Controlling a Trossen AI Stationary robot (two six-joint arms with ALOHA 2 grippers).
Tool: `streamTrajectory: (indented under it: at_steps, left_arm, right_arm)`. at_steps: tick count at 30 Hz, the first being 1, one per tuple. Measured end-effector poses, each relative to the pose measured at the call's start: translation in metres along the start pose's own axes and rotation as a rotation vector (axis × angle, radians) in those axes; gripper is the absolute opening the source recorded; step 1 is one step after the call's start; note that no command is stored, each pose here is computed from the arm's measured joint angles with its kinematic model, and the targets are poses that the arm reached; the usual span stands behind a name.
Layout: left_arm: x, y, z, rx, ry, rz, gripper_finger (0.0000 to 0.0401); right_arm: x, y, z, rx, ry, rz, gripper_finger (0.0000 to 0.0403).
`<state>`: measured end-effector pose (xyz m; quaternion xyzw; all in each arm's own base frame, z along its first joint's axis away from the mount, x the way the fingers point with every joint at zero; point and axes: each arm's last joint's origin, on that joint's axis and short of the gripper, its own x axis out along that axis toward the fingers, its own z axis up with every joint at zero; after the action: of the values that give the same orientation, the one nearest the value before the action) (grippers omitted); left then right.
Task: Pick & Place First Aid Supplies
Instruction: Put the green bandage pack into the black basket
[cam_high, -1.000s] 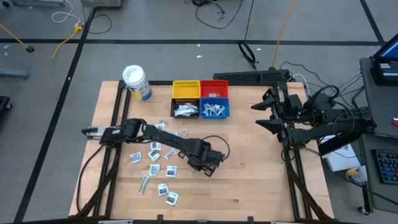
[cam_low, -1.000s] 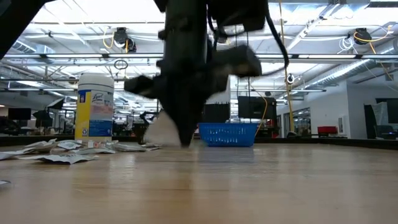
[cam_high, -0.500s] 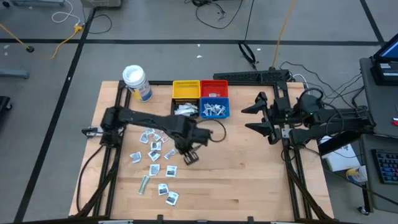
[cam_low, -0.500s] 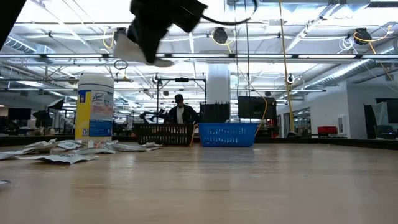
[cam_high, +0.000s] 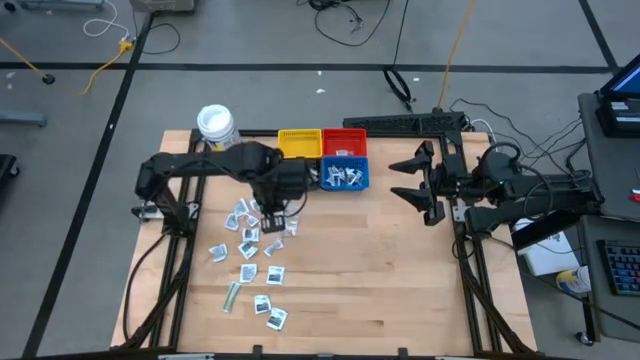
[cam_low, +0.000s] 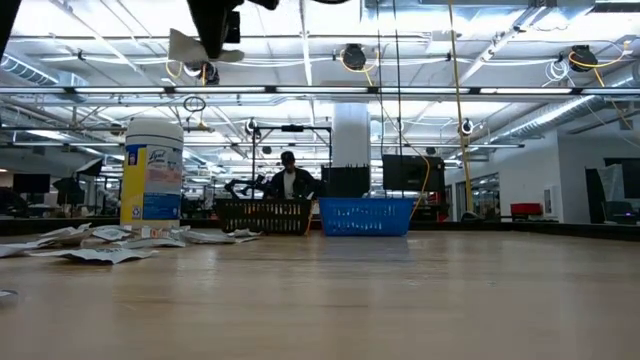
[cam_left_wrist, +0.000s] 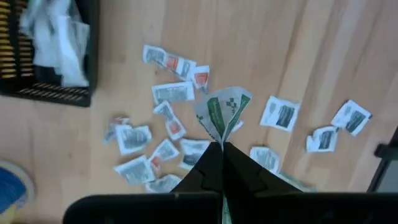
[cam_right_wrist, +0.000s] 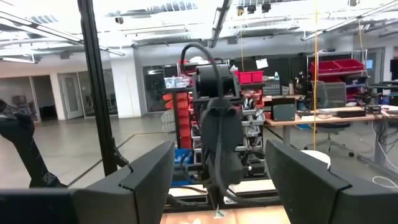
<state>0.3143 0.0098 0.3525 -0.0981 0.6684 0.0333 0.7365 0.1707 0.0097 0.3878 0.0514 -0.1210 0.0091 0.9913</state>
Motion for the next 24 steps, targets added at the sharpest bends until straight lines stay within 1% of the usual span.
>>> streamTrajectory:
  at_steps: [5,9,13,19,21,24]
  left_arm:
    - [-0.007,0.016,-0.002,0.067,-0.028,0.005,0.0]
    - [-0.004,0.038,0.005,0.105,-0.028,0.047,0.0]
    - [-0.002,0.071,0.009,0.104,-0.026,0.104,0.0]
    - [-0.004,0.127,0.007,0.057,-0.043,0.135,0.0]
    - [-0.004,0.144,0.005,0.047,-0.04,0.142,0.0]
    - [-0.003,0.163,0.002,0.051,-0.035,0.152,0.0]
  right_arm:
    - [0.0,0.0,0.0,-0.002,-0.005,-0.007,0.0247]
    - [0.0,-0.001,0.001,-0.003,-0.012,-0.052,0.0247]
    - [0.0,-0.002,0.001,-0.002,-0.02,-0.076,0.0247]
    - [0.0,-0.002,0.002,-0.001,-0.03,-0.077,0.0247]
    - [0.0,-0.003,0.002,-0.001,-0.03,-0.095,0.0247]
    - [0.0,-0.003,0.002,-0.001,-0.032,-0.103,0.0247]
